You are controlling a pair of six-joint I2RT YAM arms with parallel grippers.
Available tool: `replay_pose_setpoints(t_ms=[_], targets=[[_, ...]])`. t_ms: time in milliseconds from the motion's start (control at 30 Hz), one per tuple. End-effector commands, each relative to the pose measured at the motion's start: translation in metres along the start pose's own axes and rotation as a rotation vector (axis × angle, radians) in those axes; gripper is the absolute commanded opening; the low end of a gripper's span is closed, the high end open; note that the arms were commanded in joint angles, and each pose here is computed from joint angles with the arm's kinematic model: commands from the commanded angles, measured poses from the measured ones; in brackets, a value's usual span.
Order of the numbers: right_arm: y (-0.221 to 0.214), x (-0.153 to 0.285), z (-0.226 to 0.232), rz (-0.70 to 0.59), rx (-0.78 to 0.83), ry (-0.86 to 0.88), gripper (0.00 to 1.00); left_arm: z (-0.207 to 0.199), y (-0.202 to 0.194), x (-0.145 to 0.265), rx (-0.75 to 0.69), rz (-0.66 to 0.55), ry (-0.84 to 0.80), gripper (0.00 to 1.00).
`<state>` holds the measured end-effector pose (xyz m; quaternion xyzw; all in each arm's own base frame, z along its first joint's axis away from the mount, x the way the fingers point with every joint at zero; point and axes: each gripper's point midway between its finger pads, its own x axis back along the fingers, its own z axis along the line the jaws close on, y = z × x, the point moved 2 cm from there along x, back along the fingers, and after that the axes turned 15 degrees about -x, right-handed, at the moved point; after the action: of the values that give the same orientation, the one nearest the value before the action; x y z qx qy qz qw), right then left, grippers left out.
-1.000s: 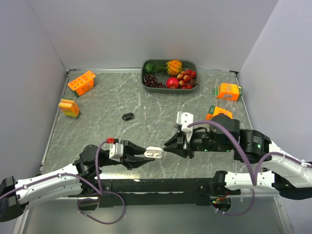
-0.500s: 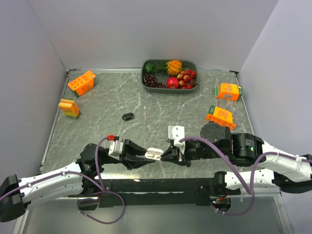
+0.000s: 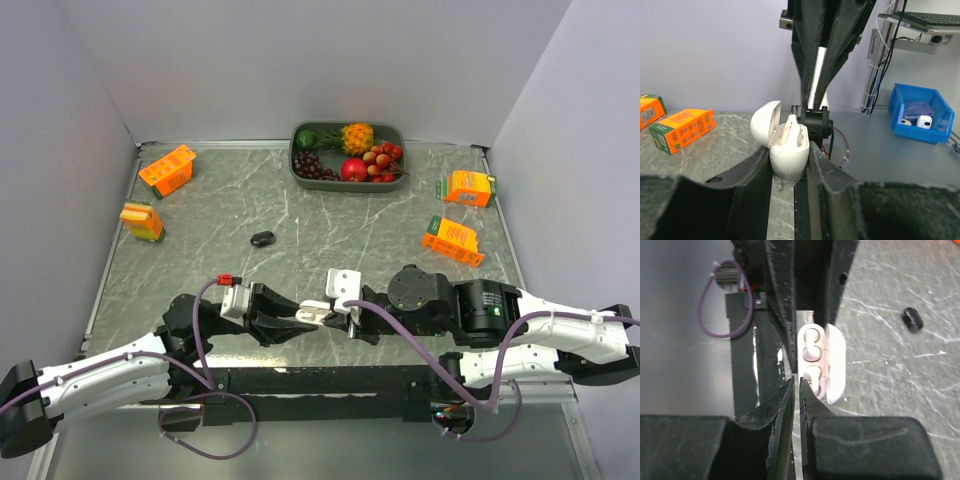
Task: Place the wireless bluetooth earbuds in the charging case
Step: Open the charging case.
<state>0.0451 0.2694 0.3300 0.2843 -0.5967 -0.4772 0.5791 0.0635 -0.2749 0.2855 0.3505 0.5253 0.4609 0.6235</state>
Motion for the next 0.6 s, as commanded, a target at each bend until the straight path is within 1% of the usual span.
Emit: replay_pose_setpoints(t_ms=[0, 133, 233, 400, 567], targets=[[0.006, -0.0048, -0.0145, -0.031, 0.014, -0.105, 0.17, 0.0022, 0.0199, -0.0016, -0.024, -0.063, 0.008, 0.01], [0.0058, -0.0071, -0.0194, -0.036, 0.005, -0.14, 0.22, 0.0017, 0.0186, -0.0009, -0.02, -0.061, 0.007, 0.01], [0.0052, -0.0087, -0.0226, -0.034, 0.003, -0.16, 0.24, 0.0007, 0.0196, -0.0006, -0.015, -0.067, 0.005, 0.01], [0.0037, -0.0103, -0.0221, -0.023, 0.006, -0.156, 0.24, 0.0007, 0.0186, 0.0001, -0.011, -0.064, 0.008, 0.01], [-0.0003, -0.0143, -0.0208, -0.002, 0.009, -0.152, 0.21, 0.0018, 0.0209, -0.0002, -0.012, -0.074, 0.015, 0.01]])
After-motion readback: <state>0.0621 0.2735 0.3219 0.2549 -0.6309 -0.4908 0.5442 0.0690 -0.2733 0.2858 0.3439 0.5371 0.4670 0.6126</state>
